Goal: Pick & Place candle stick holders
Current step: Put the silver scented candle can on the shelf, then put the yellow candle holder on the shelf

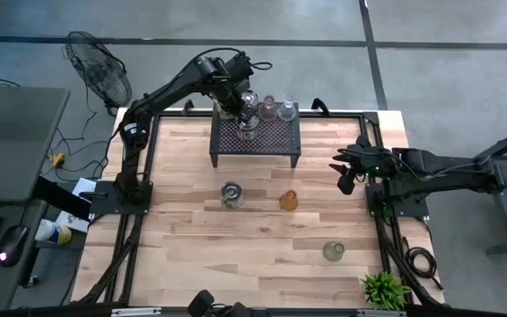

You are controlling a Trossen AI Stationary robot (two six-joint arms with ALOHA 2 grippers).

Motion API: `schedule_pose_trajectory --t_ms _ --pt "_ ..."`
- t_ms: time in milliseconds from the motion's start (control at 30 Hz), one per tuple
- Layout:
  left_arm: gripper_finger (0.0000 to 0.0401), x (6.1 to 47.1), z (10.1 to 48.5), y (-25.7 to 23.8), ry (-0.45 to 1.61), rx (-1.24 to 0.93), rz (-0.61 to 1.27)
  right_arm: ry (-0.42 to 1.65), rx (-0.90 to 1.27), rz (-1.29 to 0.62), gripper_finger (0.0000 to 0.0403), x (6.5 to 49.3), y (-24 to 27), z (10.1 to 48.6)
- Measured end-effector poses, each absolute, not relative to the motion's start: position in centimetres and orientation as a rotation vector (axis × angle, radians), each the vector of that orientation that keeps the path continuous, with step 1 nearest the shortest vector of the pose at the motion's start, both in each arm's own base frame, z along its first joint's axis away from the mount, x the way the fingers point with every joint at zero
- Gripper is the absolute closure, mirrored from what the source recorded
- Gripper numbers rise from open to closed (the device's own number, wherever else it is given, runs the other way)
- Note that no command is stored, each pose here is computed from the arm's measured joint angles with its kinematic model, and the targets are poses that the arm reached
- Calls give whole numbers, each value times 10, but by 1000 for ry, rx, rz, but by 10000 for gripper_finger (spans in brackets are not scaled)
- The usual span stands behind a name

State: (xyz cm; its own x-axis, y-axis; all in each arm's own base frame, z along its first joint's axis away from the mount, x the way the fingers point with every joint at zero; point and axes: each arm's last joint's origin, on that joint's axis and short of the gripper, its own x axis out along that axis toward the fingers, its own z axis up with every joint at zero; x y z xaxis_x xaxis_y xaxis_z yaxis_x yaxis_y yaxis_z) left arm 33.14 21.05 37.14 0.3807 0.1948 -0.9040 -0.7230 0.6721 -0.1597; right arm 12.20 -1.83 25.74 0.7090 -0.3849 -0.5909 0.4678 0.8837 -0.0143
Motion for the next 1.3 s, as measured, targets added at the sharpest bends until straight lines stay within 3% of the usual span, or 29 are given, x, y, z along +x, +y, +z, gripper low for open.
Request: schedule_pose_trajectory --t_ms 433,800,1300 --pt "394 331 371 211 1031 -565 622 624 142 -471 284 122 -18 257" --pt "311 332 372 211 1024 -562 621 623 142 -471 284 122 -18 257" --pt "309 309 406 200 934 -466 700 625 161 -446 284 122 -17 257"
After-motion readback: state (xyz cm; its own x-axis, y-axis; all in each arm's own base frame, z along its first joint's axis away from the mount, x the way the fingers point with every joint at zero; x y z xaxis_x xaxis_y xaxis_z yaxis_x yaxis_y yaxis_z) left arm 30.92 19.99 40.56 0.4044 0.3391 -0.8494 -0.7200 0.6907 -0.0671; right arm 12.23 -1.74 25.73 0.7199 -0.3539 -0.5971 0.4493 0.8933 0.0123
